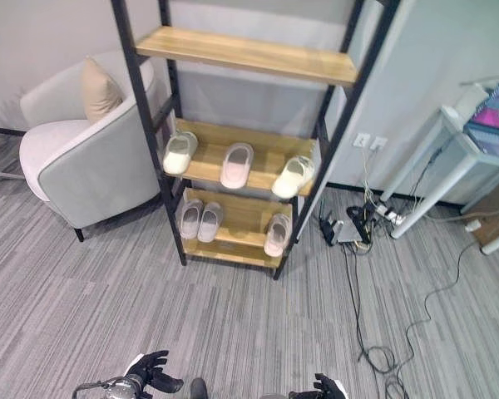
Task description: Arrange the slippers neatly on the shoe rack.
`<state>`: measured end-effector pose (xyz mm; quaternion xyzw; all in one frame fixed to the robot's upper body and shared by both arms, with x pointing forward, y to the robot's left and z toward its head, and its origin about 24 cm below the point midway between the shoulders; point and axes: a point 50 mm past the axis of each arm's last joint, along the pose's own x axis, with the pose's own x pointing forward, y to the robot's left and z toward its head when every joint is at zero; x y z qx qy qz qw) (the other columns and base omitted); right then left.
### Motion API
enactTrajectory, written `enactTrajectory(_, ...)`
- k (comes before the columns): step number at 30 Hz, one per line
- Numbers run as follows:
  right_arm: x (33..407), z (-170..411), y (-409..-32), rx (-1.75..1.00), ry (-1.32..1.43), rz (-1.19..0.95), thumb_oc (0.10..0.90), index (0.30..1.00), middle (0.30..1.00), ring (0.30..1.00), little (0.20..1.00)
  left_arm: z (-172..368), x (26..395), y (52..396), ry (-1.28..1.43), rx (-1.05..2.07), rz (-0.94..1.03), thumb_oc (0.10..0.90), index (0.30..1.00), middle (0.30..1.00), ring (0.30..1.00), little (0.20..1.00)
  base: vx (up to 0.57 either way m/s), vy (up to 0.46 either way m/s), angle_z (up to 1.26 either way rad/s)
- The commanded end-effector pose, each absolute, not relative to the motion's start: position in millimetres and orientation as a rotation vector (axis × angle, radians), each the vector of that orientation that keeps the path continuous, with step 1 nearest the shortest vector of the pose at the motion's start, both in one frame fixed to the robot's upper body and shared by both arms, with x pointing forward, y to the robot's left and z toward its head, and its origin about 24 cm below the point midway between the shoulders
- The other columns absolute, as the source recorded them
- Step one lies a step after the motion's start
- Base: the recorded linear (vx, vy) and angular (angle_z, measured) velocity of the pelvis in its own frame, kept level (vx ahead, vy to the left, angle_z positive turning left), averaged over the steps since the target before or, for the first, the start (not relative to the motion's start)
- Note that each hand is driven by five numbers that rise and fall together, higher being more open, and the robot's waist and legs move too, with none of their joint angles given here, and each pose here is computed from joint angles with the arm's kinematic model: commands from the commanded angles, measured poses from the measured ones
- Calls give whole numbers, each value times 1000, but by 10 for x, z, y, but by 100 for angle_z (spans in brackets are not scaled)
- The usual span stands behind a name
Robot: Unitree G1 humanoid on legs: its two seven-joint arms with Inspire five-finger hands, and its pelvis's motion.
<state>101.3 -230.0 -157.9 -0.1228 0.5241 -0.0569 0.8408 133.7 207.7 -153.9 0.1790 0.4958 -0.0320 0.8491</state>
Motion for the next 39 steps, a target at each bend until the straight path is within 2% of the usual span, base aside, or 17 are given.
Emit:
enactTrajectory(1,1172,-1538,-2269,-271,1059,-81,800,900,900,900,900,-1535,1354,1954,997,337,-96,800,900,900,900,900,218,-59,14)
enactTrajectory(7,1209,-1529,-2250,-271,1053,-53,800,900,900,900,900,-1527,1397,1902,980,332,-108,800,900,900,900,900,365,-100,8)
enactTrajectory(11,985,-1581,-2307,-272,1117,-66,800,900,900,900,900,-1570,1314,1792,1005,332,-160,800,900,900,900,900,254,-144,53)
enactTrajectory(18,1073,-1537,-2376,-267,1083,-107,800,900,900,900,900,-1536,1420,1759,975,336,-167,800,900,900,900,900,135,-146,19)
enactTrajectory(33,1015,-1565,-2326,-276,1099,-73,800,900,900,900,900,-1543,1368,1824,977,347,-144,800,900,900,900,900,134,95,-30)
enactTrajectory(38,1120,-1558,-2242,-274,1078,-41,800,900,900,900,900,-1489,1460,1897,929,341,-104,800,900,900,900,900,-49,111,-42)
enactTrajectory(39,1184,-1544,-2212,-274,1057,-31,800,900,900,900,900,-1426,1571,1914,874,329,-90,800,900,900,900,900,-77,56,-51)
